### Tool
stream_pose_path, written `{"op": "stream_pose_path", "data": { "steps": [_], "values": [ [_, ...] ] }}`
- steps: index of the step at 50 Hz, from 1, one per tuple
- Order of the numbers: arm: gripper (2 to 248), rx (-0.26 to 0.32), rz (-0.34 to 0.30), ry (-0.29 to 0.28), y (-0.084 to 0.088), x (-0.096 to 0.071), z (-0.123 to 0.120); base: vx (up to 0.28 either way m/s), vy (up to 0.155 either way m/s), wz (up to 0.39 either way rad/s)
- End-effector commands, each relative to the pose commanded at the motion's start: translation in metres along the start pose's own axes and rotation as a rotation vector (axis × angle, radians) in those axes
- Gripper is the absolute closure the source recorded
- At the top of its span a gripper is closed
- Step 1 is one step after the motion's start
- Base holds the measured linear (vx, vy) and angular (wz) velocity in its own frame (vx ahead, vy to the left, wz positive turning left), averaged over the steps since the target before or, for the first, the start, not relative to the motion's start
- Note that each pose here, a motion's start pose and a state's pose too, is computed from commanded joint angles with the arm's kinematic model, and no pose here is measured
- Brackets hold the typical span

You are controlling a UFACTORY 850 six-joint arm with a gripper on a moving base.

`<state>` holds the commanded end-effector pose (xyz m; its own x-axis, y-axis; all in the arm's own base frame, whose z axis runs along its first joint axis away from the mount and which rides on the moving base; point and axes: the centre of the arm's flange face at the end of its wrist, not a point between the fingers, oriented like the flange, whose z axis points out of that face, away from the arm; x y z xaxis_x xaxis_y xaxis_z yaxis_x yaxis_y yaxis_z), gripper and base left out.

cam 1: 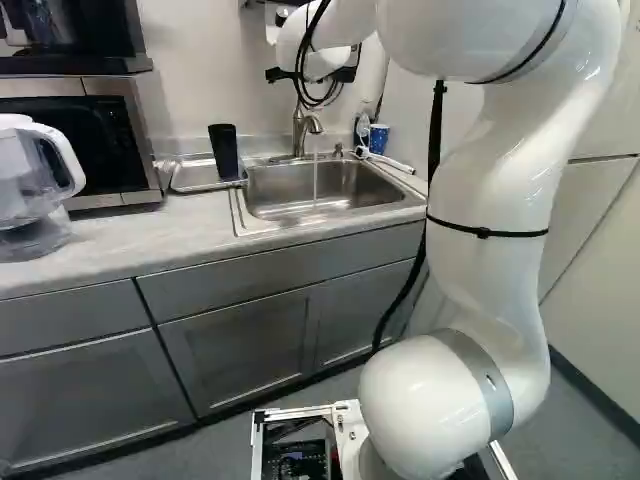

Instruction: Rinse the cup and place it in the tray

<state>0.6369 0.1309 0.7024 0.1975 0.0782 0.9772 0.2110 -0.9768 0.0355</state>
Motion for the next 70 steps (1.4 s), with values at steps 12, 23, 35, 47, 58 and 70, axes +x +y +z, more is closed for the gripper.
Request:
{"op": "stream_pose_path", "data": {
  "steps": [12,23,35,47,58,70],
  "values": [
    [3,0.0,0.0,0.007,0.0,-0.007,0.003,0.0,0.0,0.0],
    [3,0.0,0.0,0.027,-0.001,-0.015,0.006,0.0,0.0,0.0],
    [3,0.0,0.0,0.054,-0.001,-0.023,0.01,0.0,0.0,0.0],
    [3,0.0,0.0,0.075,-0.001,-0.021,0.01,0.0,0.0,0.0],
    [3,0.0,0.0,0.075,-0.001,-0.021,0.011,0.0,0.0,0.0],
    [3,0.004,-0.001,0.081,-0.004,-0.02,0.025,0.0,0.0,0.0]
  ]
}}
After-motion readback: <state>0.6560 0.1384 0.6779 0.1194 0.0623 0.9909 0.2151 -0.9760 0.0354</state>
